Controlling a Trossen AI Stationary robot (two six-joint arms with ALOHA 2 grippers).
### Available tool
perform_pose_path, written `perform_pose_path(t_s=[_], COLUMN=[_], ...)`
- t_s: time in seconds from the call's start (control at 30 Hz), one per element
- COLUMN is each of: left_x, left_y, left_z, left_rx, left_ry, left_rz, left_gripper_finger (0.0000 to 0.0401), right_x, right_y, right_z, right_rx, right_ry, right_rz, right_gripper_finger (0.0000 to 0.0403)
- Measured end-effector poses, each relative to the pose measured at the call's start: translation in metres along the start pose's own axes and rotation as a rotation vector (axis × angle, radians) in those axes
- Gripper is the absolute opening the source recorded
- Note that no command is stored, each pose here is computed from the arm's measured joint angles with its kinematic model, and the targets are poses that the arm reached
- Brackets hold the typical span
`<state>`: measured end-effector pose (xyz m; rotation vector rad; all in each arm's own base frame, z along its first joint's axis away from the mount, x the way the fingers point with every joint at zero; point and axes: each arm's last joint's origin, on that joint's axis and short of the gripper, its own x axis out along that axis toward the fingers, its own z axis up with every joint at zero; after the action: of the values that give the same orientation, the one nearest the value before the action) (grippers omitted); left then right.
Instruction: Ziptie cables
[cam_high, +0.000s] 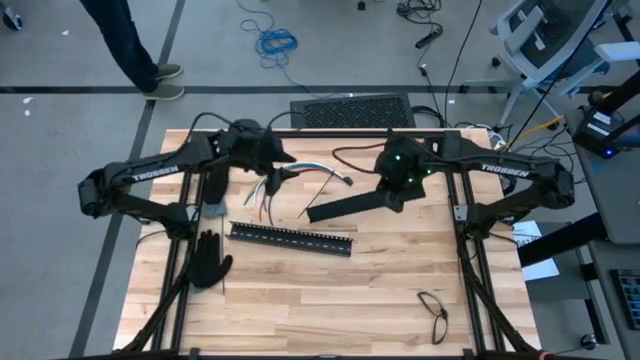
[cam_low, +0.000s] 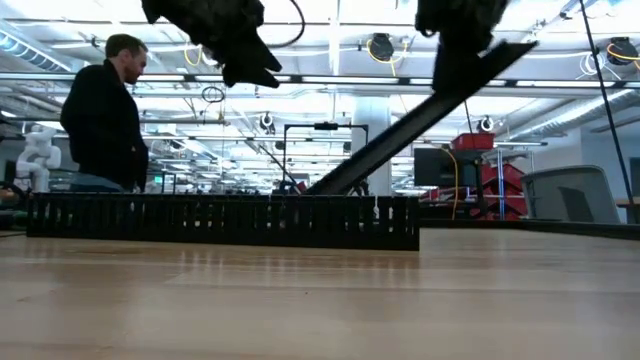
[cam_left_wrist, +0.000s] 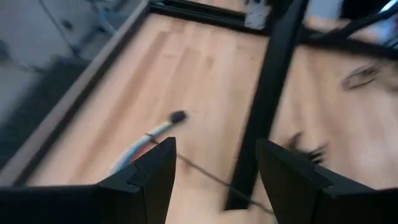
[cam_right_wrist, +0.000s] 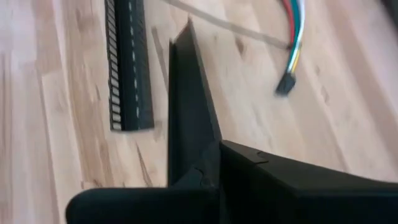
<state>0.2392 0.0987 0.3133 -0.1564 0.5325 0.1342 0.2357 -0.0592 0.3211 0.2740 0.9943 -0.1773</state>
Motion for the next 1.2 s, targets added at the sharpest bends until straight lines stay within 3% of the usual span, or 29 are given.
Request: perform_pose_path(t_s=[0.1, 0.27, 0.5, 0.6, 0.73, 0.83, 0.93, 1.1, 1.2], left_x=[-0.002, 0.011, 0.038, 0.039, 0.039, 0.046, 0.067, 0.092, 0.106], left_y=[0.008, 0.012, 0.009, 0.002, -0.017, -0.027, -0.027, -0.023, -0.022], left_z=[-0.001, -0.002, -0.021, -0.034, -0.049, -0.053, -0.067, -0.095, -0.101], left_rx=[-0.115, -0.147, -0.179, -0.118, 0.103, 0.241, 0.224, 0.131, 0.107], left_ry=[0.003, 0.011, 0.18, 0.313, 0.497, 0.493, 0.456, 0.56, 0.515], left_rz=[-0.067, -0.209, -0.271, -0.21, -0.054, 0.02, 0.034, 0.015, 0.021], left_gripper_finger=[0.0219, 0.0219, 0.0219, 0.0219, 0.0219, 0.0219, 0.0219, 0.0218, 0.0218], right_x=[-0.01, -0.015, 0.008, 0.034, 0.06, 0.071, 0.075, 0.071, 0.069], right_y=[0.002, 0.004, 0.005, 0.004, -0.002, -0.004, -0.004, -0.001, 0.0], right_z=[0.013, 0.029, 0.014, -0.009, -0.037, -0.047, -0.049, -0.049, -0.049], right_rx=[-0.023, -0.05, -0.081, -0.118, -0.047, -0.008, 0.012, 0.029, 0.025], right_ry=[-0.049, -0.104, 0.049, 0.16, 0.251, 0.24, 0.23, 0.213, 0.203], right_rz=[-0.01, -0.006, -0.025, -0.074, -0.087, -0.09, -0.09, -0.074, -0.06], right_gripper_finger=[0.0001, 0.0001, 0.0001, 0.0001, 0.0, 0.0, 0.0, 0.0, 0.0])
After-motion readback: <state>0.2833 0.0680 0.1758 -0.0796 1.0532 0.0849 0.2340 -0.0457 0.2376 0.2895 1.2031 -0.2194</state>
